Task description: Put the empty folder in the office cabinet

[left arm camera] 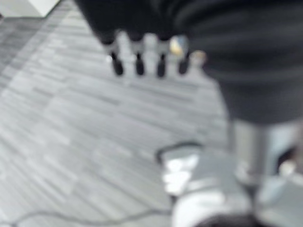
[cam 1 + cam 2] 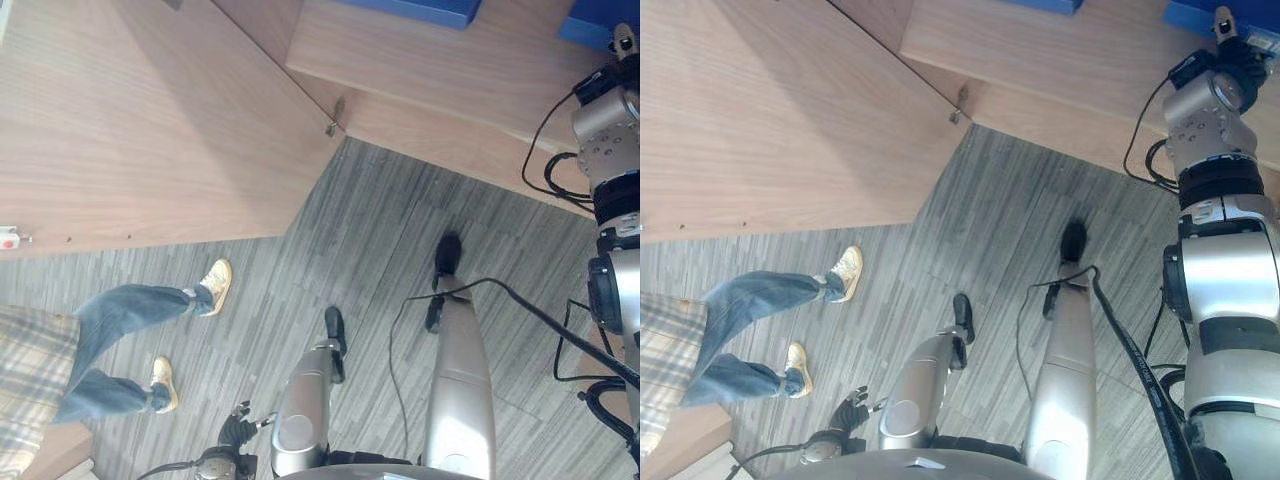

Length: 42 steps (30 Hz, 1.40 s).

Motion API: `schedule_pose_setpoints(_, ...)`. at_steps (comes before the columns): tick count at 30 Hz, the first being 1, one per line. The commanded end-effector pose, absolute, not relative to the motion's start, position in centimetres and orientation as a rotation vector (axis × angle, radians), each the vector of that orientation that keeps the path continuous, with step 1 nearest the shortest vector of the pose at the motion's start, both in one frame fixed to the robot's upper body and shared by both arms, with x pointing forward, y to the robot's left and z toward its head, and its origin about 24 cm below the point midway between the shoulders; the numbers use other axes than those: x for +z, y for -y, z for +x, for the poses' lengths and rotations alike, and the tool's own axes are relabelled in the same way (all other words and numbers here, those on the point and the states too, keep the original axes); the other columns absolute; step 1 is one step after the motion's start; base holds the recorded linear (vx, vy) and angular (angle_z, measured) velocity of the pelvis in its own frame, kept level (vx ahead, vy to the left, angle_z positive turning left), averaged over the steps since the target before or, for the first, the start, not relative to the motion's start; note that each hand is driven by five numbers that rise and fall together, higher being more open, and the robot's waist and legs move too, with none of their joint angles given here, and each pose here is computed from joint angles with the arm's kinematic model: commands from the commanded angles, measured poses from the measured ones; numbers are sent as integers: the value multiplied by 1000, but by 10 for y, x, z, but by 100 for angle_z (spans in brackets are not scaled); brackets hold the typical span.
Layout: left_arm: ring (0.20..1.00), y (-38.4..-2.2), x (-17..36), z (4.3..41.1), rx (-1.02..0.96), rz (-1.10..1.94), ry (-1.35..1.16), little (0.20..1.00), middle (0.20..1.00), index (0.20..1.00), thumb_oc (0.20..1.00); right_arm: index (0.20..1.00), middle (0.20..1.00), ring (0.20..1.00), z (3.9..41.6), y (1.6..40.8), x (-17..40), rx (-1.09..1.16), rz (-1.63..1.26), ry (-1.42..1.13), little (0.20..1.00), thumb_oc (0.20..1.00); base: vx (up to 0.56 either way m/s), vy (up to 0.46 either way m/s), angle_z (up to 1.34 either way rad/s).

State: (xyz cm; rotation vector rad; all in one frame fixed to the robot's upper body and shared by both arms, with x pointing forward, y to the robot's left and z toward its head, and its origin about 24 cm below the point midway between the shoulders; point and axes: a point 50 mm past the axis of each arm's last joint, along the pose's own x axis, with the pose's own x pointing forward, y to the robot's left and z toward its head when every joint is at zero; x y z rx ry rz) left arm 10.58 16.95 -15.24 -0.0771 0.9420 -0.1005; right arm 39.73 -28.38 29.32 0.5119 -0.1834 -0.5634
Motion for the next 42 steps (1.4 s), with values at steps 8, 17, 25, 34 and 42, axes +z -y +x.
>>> schedule_pose_setpoints(8,1000,-211,-158,72,-20,16,-1068,1000,1000,1000,1000,1000,1000,1000,388,321,236,-614,344,-90,1000,1000,-16,-13,-3)
schedule_pose_setpoints(17,1000,-217,-153,87,6,65,-1084,1000,1000,1000,1000,1000,1000,1000,381,335,228,-782,134,-128,1000,1000,-36,-59,-6)
schedule_pose_setpoints(25,1000,-216,-144,112,13,9,-987,1000,1000,1000,1000,1000,1000,1000,389,309,229,-648,-294,131,1000,1000,-99,73,-7)
schedule_pose_setpoints(34,1000,-201,-114,180,66,-66,-684,1000,1000,1000,1000,1000,1000,1000,371,216,119,-147,-294,168,1000,1000,-154,166,-5)
schedule_pose_setpoints(42,1000,-199,-97,213,141,-138,-592,1000,1000,1000,1000,1000,1000,1000,329,201,51,29,-440,28,1000,1000,-157,168,-13)
